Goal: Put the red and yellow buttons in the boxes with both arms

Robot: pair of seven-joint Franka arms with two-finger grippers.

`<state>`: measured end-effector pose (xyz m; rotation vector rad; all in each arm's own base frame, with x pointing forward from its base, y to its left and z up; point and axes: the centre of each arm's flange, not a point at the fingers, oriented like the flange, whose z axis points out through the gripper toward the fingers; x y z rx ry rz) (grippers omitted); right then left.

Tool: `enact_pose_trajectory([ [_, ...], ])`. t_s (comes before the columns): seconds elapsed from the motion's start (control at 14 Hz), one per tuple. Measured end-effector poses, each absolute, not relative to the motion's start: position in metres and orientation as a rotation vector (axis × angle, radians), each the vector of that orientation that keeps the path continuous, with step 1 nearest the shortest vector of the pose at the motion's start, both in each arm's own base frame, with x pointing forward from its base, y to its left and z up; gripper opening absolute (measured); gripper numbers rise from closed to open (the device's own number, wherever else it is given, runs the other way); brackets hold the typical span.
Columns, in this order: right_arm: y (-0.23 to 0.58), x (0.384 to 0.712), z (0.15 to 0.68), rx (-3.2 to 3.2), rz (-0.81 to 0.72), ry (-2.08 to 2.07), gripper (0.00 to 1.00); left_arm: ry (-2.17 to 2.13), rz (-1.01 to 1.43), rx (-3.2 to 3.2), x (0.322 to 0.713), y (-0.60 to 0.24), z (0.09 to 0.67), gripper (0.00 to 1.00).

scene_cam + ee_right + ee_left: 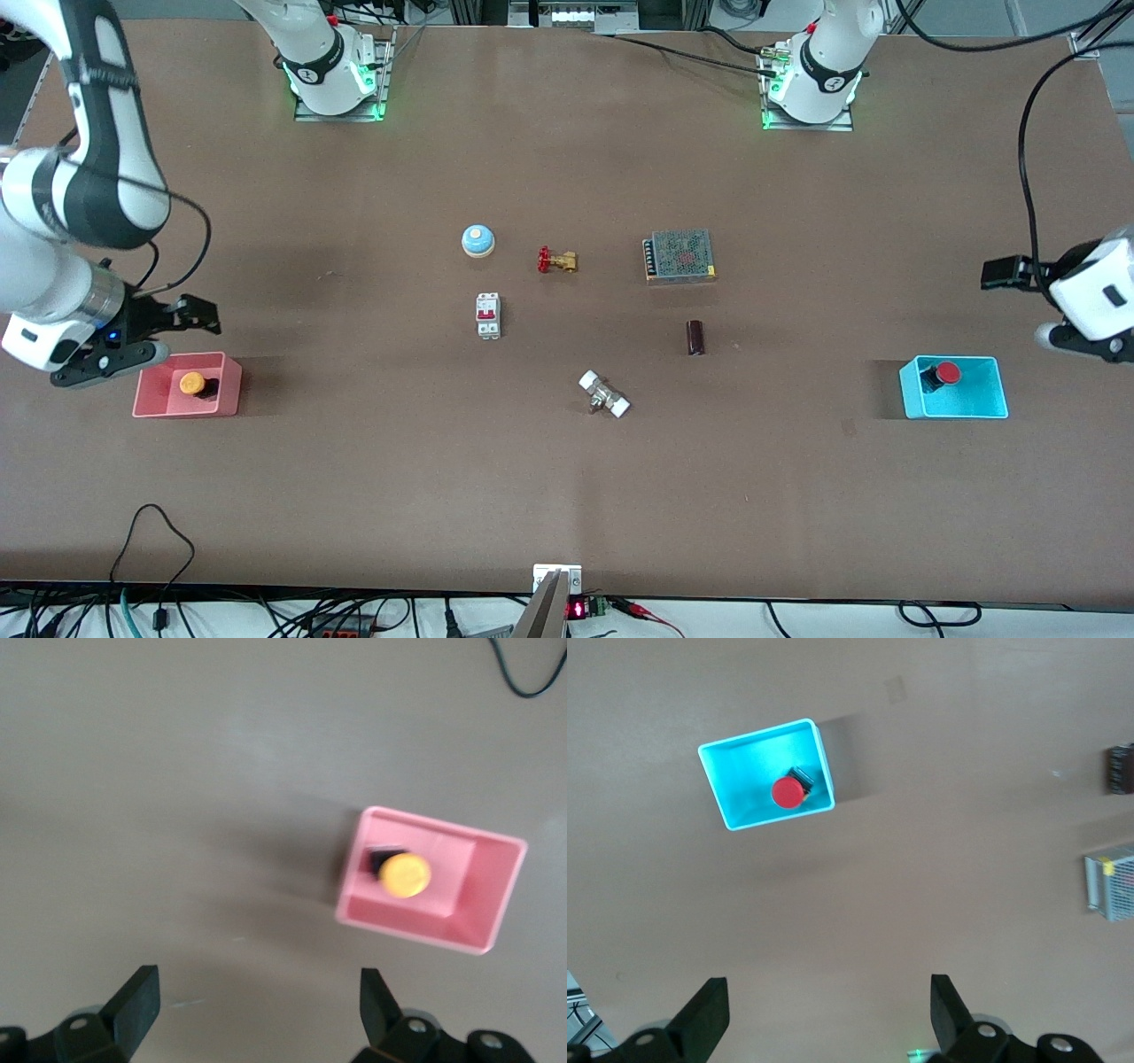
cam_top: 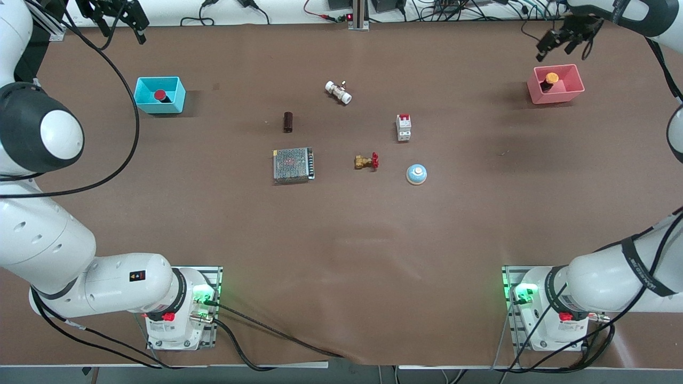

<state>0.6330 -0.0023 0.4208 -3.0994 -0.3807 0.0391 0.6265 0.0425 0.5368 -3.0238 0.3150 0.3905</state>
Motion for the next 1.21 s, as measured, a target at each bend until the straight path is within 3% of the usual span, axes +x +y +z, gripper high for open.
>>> enact_pose_trajectory([
  [0.29,0.070,0.603,0.487,-3.123,0.019,-0.162,1.00,0.323,0.386,-3.025,0.618,0.014,0.552,1.00],
  [0.5,0.059,0.592,0.531,-3.128,-0.089,-0.114,1.00,0.319,0.285,-3.041,0.613,0.002,0.551,1.00],
  [0.71,0.033,0.584,0.567,-3.129,-0.171,-0.043,1.00,0.264,0.106,-3.078,0.583,0.018,0.548,1.00],
  [0.93,0.016,0.576,0.571,-3.136,-0.109,0.001,1.00,0.258,0.056,-3.078,0.558,0.018,0.555,1.00],
  [1.21,0.025,0.575,0.576,-3.135,-0.112,-0.028,1.00,0.273,0.050,-3.078,0.554,0.012,0.552,1.00],
])
